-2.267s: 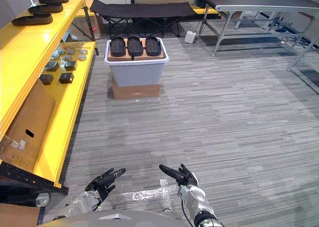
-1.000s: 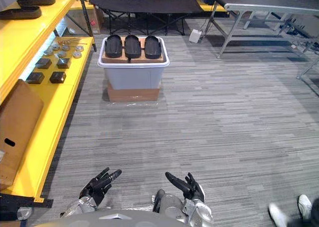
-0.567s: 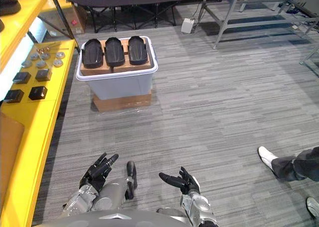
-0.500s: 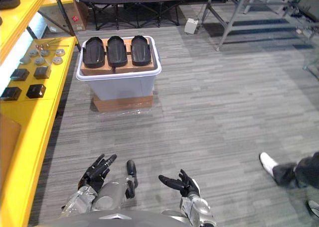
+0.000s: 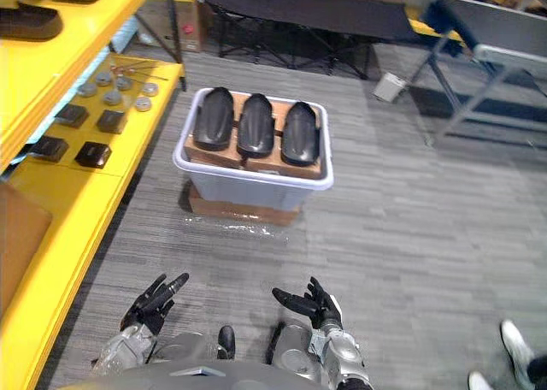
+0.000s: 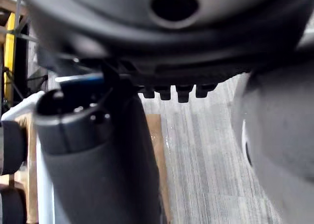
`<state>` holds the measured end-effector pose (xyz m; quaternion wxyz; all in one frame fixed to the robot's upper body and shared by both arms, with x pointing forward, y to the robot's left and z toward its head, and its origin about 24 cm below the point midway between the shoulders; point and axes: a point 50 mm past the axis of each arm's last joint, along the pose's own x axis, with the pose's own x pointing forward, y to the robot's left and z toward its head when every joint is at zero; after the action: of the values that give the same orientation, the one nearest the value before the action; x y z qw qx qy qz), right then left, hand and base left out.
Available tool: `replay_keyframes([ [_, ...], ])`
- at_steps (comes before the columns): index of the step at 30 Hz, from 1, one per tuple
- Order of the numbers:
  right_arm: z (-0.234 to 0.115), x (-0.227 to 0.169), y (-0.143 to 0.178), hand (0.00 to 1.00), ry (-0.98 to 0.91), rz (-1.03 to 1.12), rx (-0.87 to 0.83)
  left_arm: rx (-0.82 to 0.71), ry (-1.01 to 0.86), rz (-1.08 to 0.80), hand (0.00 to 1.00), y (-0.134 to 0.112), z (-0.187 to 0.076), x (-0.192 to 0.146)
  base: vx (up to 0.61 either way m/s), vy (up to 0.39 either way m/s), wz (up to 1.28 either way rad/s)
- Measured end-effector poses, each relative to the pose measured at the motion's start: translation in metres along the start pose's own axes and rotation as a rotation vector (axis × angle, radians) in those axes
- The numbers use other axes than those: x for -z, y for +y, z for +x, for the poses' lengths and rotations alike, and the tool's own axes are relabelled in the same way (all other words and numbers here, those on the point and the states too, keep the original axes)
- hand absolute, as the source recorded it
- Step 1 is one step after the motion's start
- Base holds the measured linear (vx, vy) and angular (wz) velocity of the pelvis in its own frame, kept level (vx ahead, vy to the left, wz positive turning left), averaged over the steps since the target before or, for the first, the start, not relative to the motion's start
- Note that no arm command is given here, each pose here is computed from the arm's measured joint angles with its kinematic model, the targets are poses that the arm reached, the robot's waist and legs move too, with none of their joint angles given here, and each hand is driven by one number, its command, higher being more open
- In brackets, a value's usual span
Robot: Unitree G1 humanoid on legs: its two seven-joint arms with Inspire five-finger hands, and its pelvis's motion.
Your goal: Walk over and take three plastic housings, then place them on the shelf
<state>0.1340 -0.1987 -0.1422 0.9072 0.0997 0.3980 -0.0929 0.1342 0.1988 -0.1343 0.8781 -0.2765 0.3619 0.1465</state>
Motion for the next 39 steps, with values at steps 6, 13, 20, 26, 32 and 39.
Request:
replay_keyframes([
  [6,-0.008,0.021,0.005,1.0,0.063,0.055,0.029,-0.035,0.027,-0.063,1.0,0.009,-0.011,0.019,0.41,-0.158,0.63],
  [13,-0.013,0.012,-0.016,1.0,-0.003,0.056,0.131,0.013,0.014,-0.005,1.0,0.003,-0.012,0.022,0.26,-0.021,-0.23],
  [20,-0.032,0.028,-0.008,1.0,0.004,0.006,0.114,0.159,0.03,0.206,1.0,-0.027,0.004,0.007,0.12,0.161,-0.35],
  [26,-0.037,0.03,-0.007,1.0,0.005,-0.067,0.066,0.23,0.065,0.262,1.0,-0.038,0.004,0.011,0.08,0.08,-0.32],
  [32,-0.033,0.021,-0.005,1.0,-0.01,-0.215,-0.001,0.236,0.08,0.24,1.0,-0.039,0.002,0.017,-0.04,-0.04,-0.06],
  [39,-0.036,0.006,0.009,1.0,-0.069,-0.212,-0.078,0.18,0.021,0.088,1.0,-0.03,-0.005,0.013,-0.06,-0.088,-0.11],
])
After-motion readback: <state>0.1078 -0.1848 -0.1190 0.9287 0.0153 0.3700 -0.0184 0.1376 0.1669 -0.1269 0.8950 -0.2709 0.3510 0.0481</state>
